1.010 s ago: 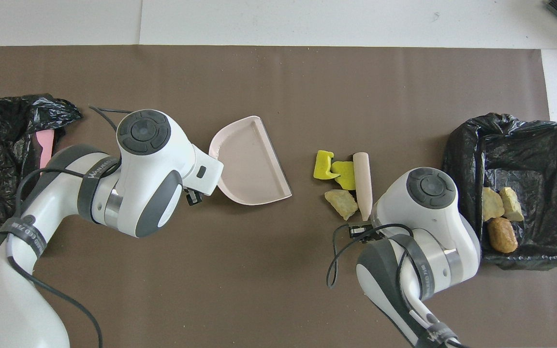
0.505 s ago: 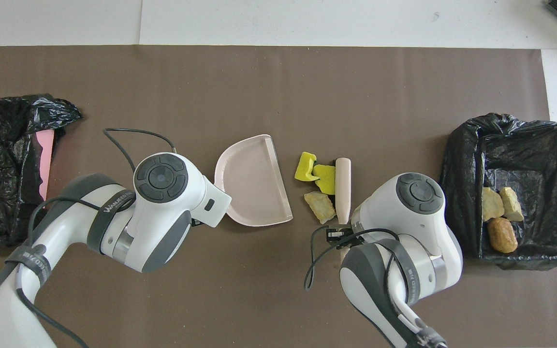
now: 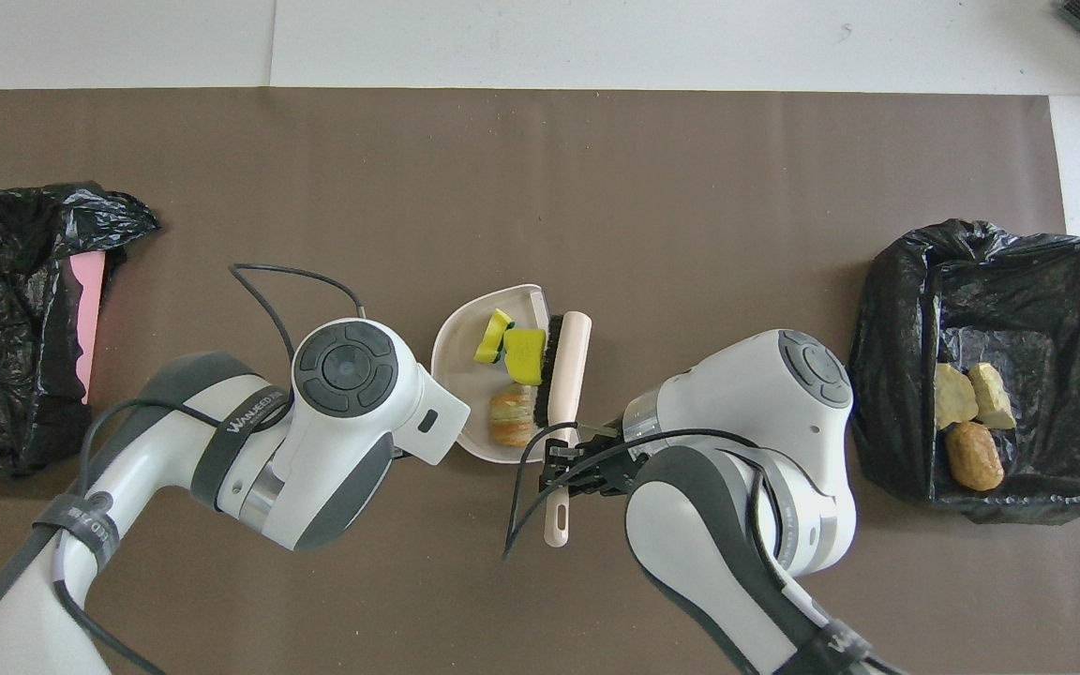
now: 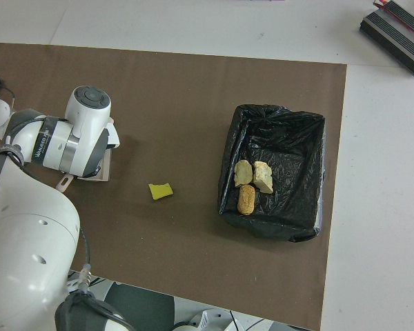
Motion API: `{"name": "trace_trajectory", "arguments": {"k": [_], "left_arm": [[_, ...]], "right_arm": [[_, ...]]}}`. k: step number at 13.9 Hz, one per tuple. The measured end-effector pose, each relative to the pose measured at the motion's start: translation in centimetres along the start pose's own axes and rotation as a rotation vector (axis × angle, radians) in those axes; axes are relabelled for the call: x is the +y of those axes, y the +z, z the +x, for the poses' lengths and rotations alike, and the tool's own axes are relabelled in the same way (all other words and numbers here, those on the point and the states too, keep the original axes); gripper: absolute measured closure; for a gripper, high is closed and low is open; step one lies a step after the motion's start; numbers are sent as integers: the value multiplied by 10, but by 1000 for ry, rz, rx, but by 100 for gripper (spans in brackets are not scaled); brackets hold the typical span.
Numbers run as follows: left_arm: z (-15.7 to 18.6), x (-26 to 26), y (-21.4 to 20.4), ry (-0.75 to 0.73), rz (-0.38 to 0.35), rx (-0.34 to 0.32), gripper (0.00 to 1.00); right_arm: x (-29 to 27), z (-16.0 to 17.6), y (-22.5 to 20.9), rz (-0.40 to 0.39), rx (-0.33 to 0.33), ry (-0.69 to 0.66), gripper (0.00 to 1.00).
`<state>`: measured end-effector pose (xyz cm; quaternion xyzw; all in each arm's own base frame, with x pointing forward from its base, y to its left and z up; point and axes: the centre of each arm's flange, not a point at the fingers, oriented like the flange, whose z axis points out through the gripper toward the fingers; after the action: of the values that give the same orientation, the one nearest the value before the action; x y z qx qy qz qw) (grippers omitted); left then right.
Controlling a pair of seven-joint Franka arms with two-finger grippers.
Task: Sweep and dump trash in bin
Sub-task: 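Brush the sponges into the dustpan held by the left gripper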
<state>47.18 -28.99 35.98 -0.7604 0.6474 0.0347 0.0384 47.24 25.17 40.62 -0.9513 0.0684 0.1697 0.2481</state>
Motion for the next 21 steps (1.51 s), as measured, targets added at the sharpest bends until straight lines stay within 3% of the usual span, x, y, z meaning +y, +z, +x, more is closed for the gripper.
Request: {"name": "trace_trajectory", "arguments": {"k": [4, 6, 8, 11, 14, 17, 21], "left_arm": [[14, 22, -3, 12, 2, -2, 69], [17, 29, -3, 13, -1, -6, 69], [16, 29, -2, 12, -4, -9, 69], [16, 32, -2, 14, -8, -14, 69], [18, 36, -3, 22, -10, -17, 69], [16, 38, -3, 22, -20, -28, 69], [15, 39, -4, 22, -22, -31, 69]], "right_arm": [[55, -26, -74, -353, 37, -42, 74], [87, -39, -76, -513, 53, -19, 74], [130, -42, -68, -597, 32, 38, 74], [166, -46, -44, -617, -20, 84, 74], [177, -45, -12, -607, -18, 70, 74], [147, -52, 15, -491, -48, 56, 74], [90, -51, 62, -277, -3, 55, 74]]}}
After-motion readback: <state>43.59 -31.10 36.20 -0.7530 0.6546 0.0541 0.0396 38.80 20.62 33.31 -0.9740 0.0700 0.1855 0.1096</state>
